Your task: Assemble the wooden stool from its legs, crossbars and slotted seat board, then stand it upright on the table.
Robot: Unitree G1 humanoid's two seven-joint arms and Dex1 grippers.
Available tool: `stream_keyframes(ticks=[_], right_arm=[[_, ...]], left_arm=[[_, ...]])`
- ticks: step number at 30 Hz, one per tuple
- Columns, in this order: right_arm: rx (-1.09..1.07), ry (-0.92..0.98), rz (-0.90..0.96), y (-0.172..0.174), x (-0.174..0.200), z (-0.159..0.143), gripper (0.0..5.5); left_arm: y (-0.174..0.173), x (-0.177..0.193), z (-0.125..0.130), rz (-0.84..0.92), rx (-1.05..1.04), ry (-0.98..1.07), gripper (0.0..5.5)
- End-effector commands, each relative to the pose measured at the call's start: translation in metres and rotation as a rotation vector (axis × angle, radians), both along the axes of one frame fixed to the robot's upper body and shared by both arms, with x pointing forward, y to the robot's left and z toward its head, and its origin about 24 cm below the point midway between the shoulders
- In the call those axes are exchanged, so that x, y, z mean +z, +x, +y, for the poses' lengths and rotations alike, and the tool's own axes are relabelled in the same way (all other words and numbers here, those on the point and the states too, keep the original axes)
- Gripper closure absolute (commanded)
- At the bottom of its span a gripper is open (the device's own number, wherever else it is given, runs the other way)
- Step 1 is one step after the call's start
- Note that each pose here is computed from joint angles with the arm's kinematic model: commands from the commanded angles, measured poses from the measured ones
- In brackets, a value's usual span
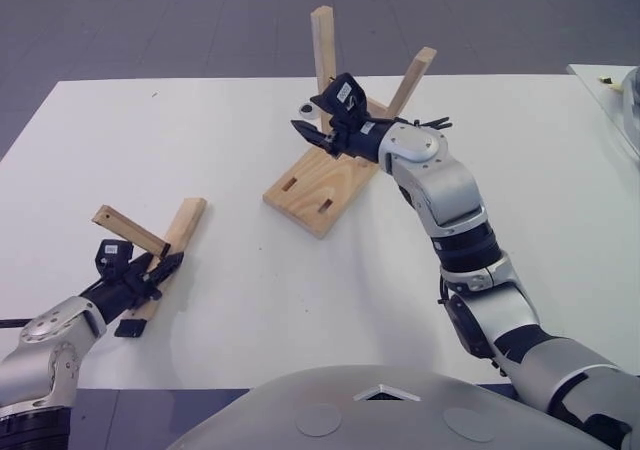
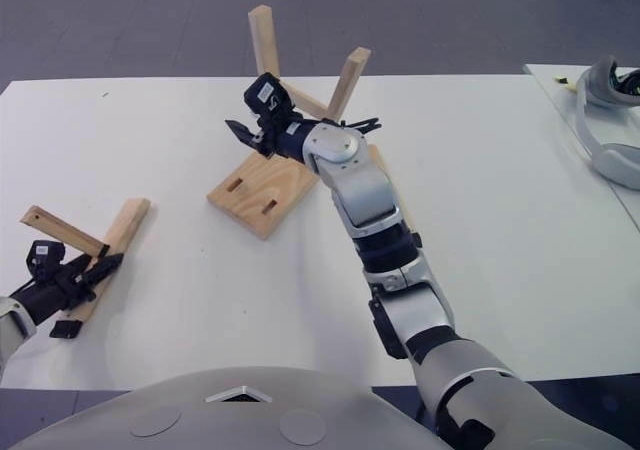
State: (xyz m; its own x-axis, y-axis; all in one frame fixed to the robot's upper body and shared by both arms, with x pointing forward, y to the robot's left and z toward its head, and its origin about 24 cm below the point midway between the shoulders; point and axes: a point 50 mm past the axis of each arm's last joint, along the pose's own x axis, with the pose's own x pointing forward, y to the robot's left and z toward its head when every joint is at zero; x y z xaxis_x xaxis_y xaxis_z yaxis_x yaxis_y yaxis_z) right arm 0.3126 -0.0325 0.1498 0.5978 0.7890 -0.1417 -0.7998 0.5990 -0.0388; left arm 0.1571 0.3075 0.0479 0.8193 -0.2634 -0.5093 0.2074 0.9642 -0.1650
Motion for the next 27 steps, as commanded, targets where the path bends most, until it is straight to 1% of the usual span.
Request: stream_keyframes(ticks=[1, 4, 6, 10, 13, 17, 19, 22, 27], right_arm=[[0.123, 0.234, 0.224, -0.004, 0.017, 0.009, 2.90], [0.353, 0.415, 0.438, -0.017, 0.027, 0.011, 2.90], [0.469, 0.542, 0.531, -0.019, 0.038, 0.004, 2.59], [0.630, 0.733, 0.609, -0.015, 0.060, -0.014, 1.80], [0.667, 0.839, 0.618, -0.005, 0.072, -0.027, 1.33], [0.677, 0.892, 0.590, 0.009, 0.087, -0.035, 0.49], [0.687, 0.891, 0.573, 0.013, 0.093, -0.037, 0.13], [0.713, 0.876, 0.550, 0.015, 0.099, -0.039, 0.10], [0.711, 0.891, 0.545, 0.019, 0.103, -0.042, 0.10]], left_arm=[[0.042, 0.076, -0.018, -0.296, -0.059, -0.011, 3.42], [0.058, 0.122, -0.033, -0.456, -0.104, -0.076, 3.42], [0.065, 0.146, -0.047, -0.533, -0.155, -0.157, 3.42], [0.070, 0.170, -0.076, -0.583, -0.251, -0.355, 3.42], [0.069, 0.181, -0.102, -0.577, -0.335, -0.515, 3.42], [0.065, 0.192, -0.136, -0.542, -0.447, -0.658, 3.42], [0.063, 0.195, -0.147, -0.526, -0.481, -0.694, 3.42], [0.060, 0.200, -0.156, -0.506, -0.505, -0.733, 3.42], [0.058, 0.195, -0.157, -0.453, -0.489, -0.749, 3.42]])
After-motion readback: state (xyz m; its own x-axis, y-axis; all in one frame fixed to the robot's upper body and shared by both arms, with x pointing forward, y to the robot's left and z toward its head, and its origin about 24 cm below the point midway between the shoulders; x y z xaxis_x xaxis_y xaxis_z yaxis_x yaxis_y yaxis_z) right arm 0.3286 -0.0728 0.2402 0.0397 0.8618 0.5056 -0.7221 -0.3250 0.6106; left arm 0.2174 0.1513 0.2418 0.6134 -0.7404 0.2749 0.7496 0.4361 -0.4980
